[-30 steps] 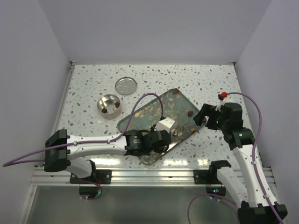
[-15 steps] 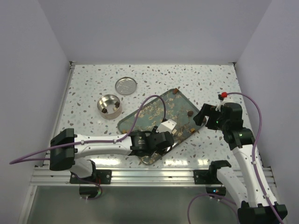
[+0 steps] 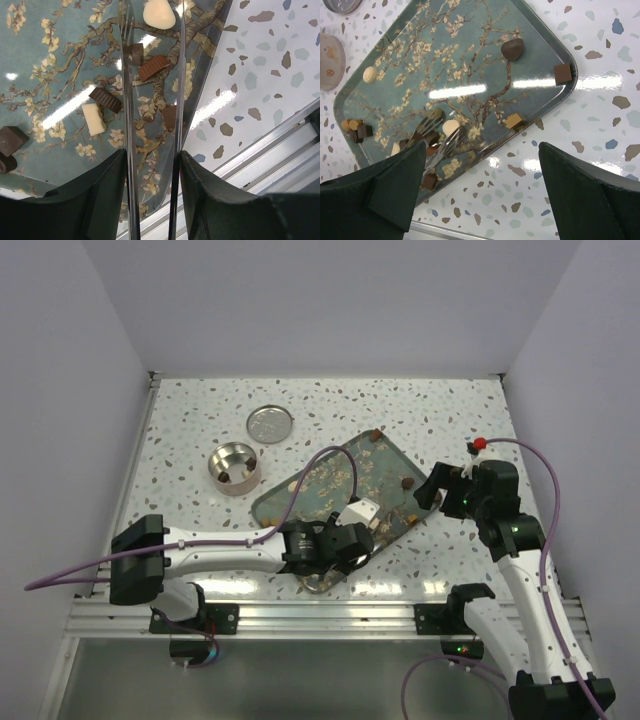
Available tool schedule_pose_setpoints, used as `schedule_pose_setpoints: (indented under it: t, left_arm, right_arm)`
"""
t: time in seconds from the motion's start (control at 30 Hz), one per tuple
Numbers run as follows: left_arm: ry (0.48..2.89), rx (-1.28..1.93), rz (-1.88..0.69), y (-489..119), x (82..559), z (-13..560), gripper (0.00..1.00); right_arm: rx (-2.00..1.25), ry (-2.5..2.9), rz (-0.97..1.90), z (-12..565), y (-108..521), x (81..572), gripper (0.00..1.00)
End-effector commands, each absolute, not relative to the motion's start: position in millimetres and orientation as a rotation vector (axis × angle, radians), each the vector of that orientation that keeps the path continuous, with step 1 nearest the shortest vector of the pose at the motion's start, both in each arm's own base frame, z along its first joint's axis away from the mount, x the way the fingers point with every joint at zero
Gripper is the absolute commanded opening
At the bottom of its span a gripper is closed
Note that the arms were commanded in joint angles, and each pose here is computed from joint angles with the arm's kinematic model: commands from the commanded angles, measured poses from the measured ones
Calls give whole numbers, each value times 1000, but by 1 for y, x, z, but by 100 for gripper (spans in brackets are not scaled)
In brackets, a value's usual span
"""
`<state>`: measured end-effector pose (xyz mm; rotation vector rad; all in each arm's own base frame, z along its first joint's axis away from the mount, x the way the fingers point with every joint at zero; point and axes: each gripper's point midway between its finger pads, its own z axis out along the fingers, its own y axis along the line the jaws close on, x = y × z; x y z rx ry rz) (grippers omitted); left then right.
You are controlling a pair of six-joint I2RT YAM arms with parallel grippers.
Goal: Pack the chocolate
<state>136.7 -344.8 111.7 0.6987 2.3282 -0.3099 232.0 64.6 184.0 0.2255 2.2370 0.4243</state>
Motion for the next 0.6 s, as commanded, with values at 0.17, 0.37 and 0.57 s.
schedule_pose_setpoints:
  t: [0.17, 0.37, 0.57]
  left_arm:
    - [2298, 699, -375, -366, 138, 126, 45]
    - [2286, 658, -356, -359, 142, 133, 32]
    - [2272, 566, -325, -339, 155, 148, 31]
  right_arm:
    - [228, 2222, 416, 187, 64, 231, 97]
    - [222, 2224, 415, 188, 64, 232, 97]
    - [221, 2226, 423, 187, 65, 233, 97]
